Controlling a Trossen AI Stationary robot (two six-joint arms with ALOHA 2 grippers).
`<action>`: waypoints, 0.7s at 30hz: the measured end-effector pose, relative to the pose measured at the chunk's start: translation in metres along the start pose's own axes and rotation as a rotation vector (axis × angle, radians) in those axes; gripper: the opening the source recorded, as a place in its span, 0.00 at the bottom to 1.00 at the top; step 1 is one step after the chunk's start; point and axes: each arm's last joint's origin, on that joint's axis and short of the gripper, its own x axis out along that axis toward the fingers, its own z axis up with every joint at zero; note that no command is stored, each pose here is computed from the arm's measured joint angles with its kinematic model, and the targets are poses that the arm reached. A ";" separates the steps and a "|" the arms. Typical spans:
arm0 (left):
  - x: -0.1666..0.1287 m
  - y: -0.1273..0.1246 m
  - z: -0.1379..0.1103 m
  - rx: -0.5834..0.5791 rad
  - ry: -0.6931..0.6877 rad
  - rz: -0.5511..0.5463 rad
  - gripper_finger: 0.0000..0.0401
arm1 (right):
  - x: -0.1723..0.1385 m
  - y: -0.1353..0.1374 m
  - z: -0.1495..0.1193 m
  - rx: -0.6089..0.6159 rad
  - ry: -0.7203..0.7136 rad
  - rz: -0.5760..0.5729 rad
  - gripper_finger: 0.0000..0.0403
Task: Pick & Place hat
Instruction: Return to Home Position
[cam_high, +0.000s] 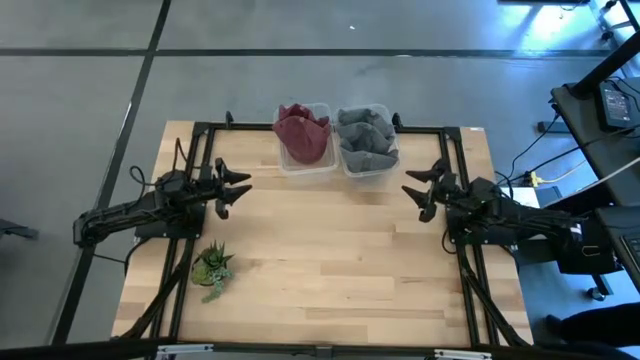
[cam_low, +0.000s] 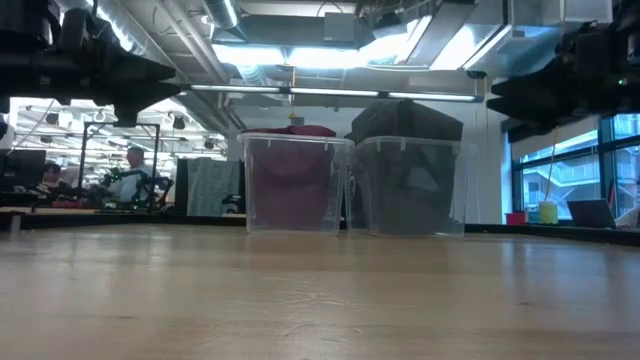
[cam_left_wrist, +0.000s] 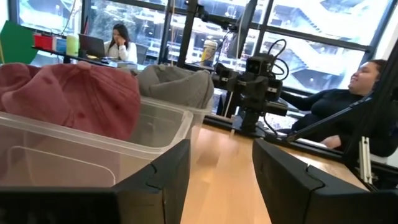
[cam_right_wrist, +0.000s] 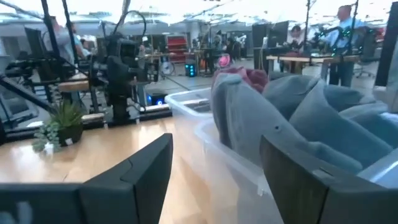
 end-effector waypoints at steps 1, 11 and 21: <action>0.000 0.000 0.000 0.005 0.002 0.000 0.42 | 0.000 0.000 0.000 -0.001 -0.003 -0.005 0.59; 0.000 0.005 -0.007 0.026 0.052 0.136 0.42 | 0.000 -0.002 -0.003 -0.004 0.035 -0.067 0.59; 0.000 0.004 -0.007 0.058 0.068 0.089 0.42 | 0.000 -0.002 -0.003 -0.001 0.034 -0.065 0.59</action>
